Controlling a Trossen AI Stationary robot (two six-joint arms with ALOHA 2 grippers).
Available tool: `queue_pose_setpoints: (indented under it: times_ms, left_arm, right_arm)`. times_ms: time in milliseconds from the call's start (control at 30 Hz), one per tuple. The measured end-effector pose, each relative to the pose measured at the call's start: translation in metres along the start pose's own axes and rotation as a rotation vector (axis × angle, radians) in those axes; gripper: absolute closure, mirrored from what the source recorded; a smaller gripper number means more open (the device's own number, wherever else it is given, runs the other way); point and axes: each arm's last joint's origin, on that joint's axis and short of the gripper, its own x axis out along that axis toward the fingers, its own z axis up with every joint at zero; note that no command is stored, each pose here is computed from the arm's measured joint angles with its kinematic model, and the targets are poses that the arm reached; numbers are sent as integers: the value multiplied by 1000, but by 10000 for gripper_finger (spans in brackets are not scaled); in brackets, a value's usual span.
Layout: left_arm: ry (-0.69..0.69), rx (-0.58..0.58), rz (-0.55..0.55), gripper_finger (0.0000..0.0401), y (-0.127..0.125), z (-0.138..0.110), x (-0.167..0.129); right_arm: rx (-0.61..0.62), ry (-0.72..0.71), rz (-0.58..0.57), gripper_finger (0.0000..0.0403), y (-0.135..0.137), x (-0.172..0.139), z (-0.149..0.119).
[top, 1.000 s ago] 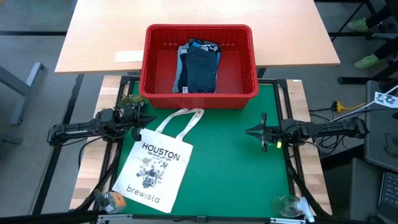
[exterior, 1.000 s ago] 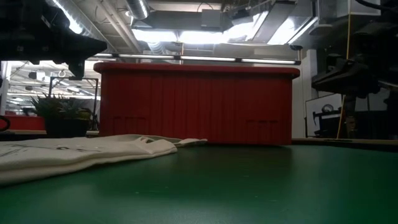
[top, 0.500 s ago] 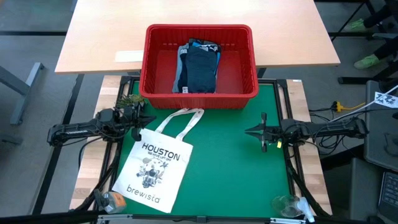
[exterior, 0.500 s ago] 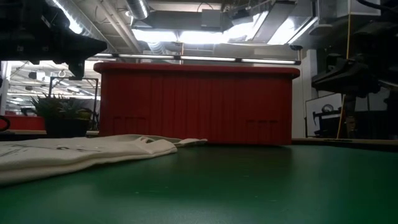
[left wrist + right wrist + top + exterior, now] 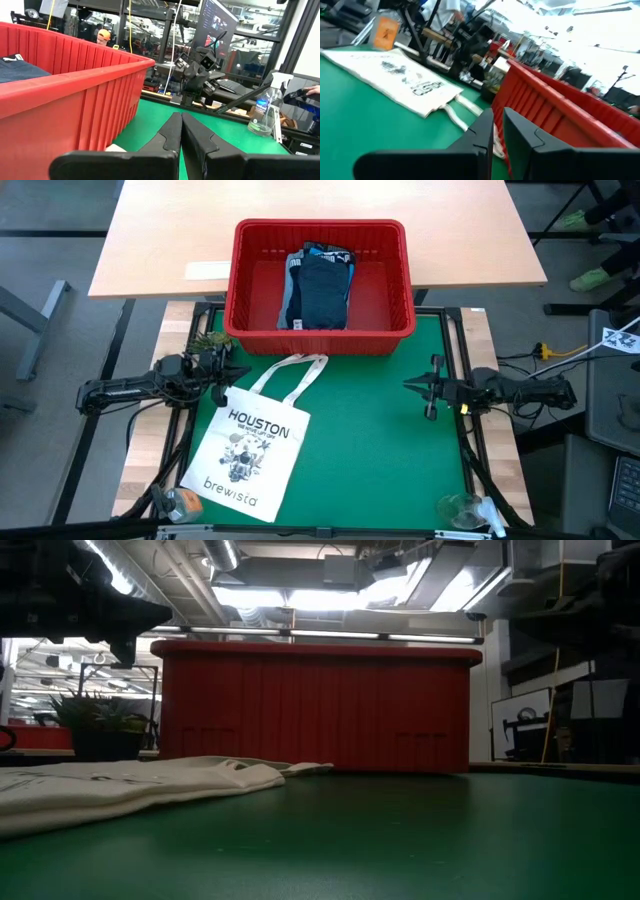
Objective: Fold Laundry from Bin
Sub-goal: Return to Home Position
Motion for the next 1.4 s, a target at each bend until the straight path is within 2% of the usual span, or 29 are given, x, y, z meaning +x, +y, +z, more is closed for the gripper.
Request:
queue_pose_setpoints:
  times_ms: [1400]
  left_arm:
    - [0, 0, 0, 397, 0, 0, 0]
  right_arm:
    - [-1, 5, 2, 359, 0, 0, 0]
